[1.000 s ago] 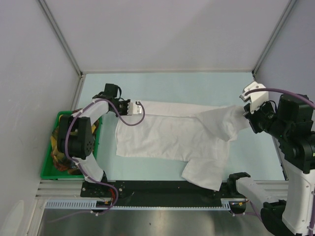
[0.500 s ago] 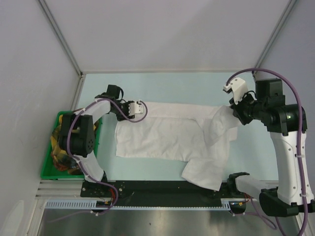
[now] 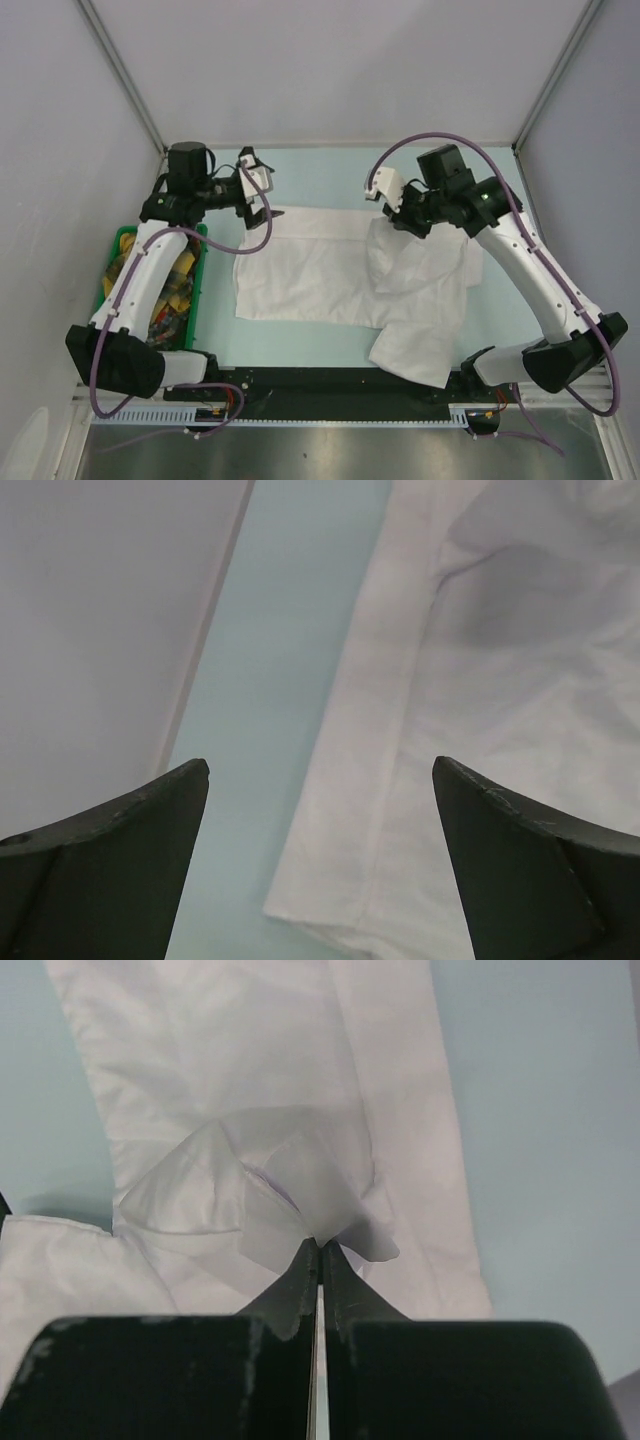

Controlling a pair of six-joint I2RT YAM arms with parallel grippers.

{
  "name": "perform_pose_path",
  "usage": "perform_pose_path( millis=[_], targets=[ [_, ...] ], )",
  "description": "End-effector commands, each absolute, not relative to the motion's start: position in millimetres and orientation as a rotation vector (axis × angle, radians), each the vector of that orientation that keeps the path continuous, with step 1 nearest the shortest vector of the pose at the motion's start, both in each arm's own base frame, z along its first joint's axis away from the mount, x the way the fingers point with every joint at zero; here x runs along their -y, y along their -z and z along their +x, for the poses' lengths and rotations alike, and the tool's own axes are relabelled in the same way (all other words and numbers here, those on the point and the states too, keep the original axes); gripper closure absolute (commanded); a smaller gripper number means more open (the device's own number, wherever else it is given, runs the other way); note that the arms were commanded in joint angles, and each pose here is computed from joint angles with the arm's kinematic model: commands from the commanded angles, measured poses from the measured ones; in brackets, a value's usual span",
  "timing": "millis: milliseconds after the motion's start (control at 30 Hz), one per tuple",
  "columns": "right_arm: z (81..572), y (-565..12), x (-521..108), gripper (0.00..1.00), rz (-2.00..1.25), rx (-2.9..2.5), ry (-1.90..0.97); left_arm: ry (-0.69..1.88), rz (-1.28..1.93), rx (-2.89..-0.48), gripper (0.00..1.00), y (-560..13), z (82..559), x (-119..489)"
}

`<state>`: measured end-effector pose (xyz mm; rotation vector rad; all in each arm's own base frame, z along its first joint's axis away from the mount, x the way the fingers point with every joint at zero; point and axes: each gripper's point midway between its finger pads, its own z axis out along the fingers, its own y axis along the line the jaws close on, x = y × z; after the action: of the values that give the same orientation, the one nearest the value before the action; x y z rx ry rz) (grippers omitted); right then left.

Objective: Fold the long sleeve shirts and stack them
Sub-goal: Fold the shirt

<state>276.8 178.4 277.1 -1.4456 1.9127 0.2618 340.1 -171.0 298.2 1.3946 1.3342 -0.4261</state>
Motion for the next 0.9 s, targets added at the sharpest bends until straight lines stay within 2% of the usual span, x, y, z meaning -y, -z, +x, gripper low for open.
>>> perform_pose_path(
  millis=[0,133,167,267,400,500,567,700,733,767,800,867],
  targets=[
    [279,-298,-219,1.00,-1.540,-1.637,-0.294,0.727,1.463,-1.247,0.01,-282,297,228],
    [269,-297,-234,1.00,-1.576,-1.517,-0.328,0.865,1.403,-1.197,0.01,-283,280,267],
    [264,-302,-234,1.00,-1.570,-1.484,-0.322,0.869,1.420,-1.105,0.01,-294,273,284],
    [254,-299,-240,1.00,-1.608,-1.420,-0.321,0.948,1.426,-1.041,0.01,-298,252,311],
    [245,-295,-247,0.98,-1.650,-1.392,-0.323,1.056,1.413,-1.052,0.01,-293,236,337],
    [244,-296,-250,0.96,-1.650,-1.389,-0.325,1.087,1.429,-1.062,0.05,-287,223,352],
    [245,-300,-252,0.93,-1.638,-1.387,-0.321,1.094,1.444,-1.070,0.15,-279,219,360],
    [253,-306,-249,0.75,-1.554,-1.442,-0.297,1.152,1.419,-1.145,0.71,-276,224,368],
    [254,-310,-245,0.68,-1.526,-1.451,-0.281,1.191,1.393,-1.214,1.00,-269,227,370],
    [260,-311,-237,0.65,-1.487,-1.480,-0.251,1.212,1.372,-1.235,1.00,-271,229,370],
    [261,-311,-233,0.53,-1.435,-1.519,-0.261,1.266,1.321,-1.301,1.00,-270,229,369],
    [266,-318,-217,0.38,-1.334,-1.561,-0.233,1.279,1.230,-1.291,1.00,-284,240,367]
  ],
)
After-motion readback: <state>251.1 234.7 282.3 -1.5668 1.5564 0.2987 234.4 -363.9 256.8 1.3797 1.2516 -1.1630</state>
